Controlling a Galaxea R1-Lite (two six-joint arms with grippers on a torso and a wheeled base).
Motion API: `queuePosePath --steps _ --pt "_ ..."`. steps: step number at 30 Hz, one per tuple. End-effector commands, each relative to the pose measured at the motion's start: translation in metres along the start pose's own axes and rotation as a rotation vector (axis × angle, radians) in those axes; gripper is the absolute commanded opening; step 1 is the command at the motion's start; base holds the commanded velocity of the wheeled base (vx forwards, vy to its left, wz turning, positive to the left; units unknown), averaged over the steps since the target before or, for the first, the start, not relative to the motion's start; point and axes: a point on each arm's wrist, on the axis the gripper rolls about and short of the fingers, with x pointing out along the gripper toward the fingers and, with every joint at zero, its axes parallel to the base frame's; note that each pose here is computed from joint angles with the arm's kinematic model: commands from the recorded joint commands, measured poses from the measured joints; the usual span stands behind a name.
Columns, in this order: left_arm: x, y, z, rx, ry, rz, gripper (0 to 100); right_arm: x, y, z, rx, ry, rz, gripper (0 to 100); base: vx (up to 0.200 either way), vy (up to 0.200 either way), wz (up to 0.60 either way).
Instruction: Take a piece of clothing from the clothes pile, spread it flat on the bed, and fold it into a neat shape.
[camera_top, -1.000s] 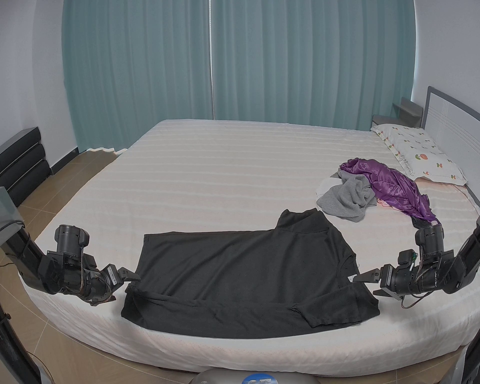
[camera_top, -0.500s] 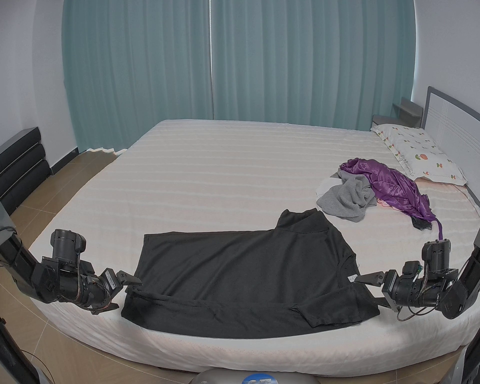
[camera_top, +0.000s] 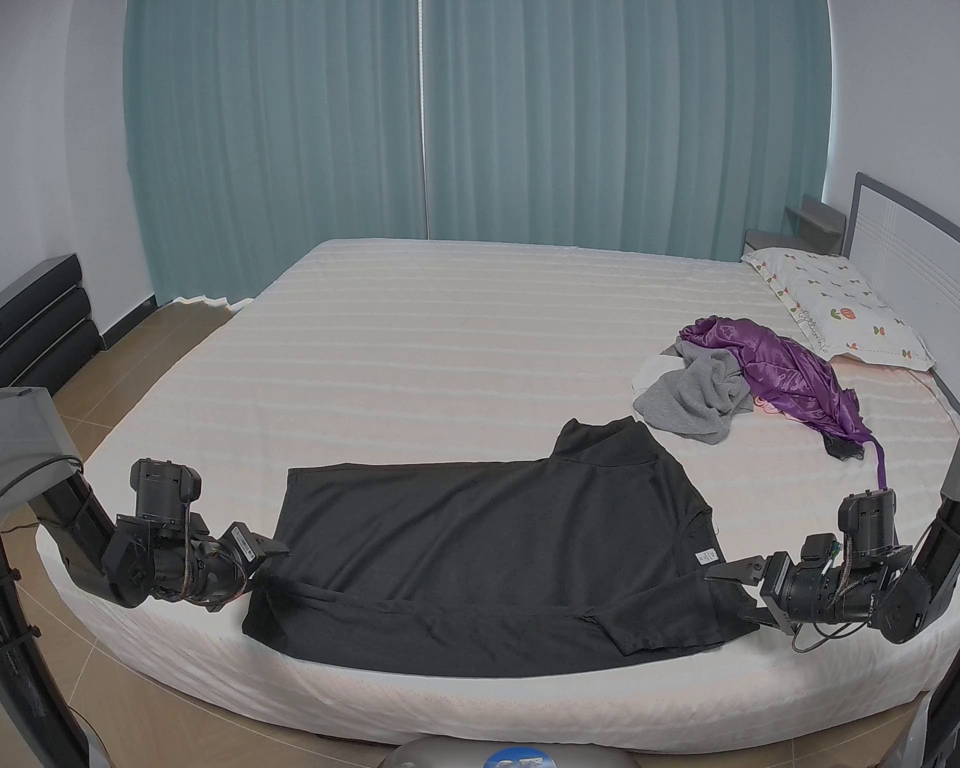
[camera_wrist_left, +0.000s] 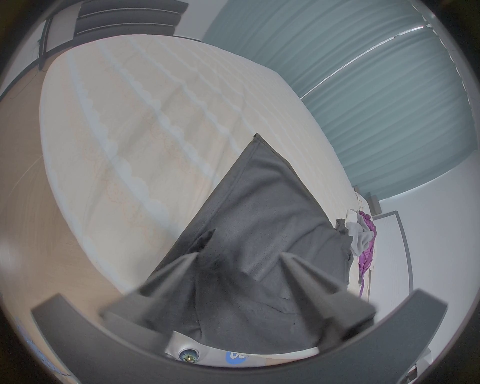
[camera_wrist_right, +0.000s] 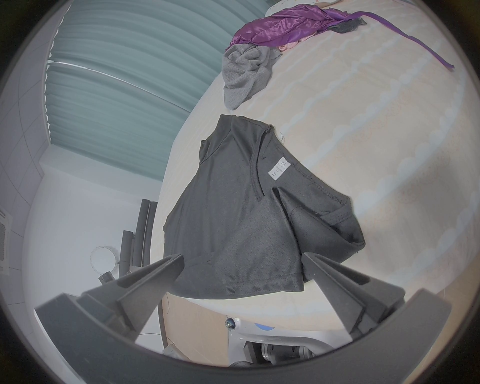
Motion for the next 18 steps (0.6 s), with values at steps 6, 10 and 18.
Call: queuePosePath --steps 6,10,18 --pt "0.005 0.005 -0.001 -0.013 -0.039 0.071 0 0.0 0.0 0.0 -0.004 -0.006 -0.002 100 0.0 0.0 0.0" --pt "-0.007 0.002 -0.002 -0.01 -0.056 0.06 0 0.001 0.001 0.003 -0.02 -0.018 -0.004 100 0.0 0.0 0.0" --pt "-0.018 0.0 -0.002 -0.006 -0.079 0.046 0 0.018 0.004 0.018 -0.138 -0.043 0.018 100 0.0 0.0 0.0"
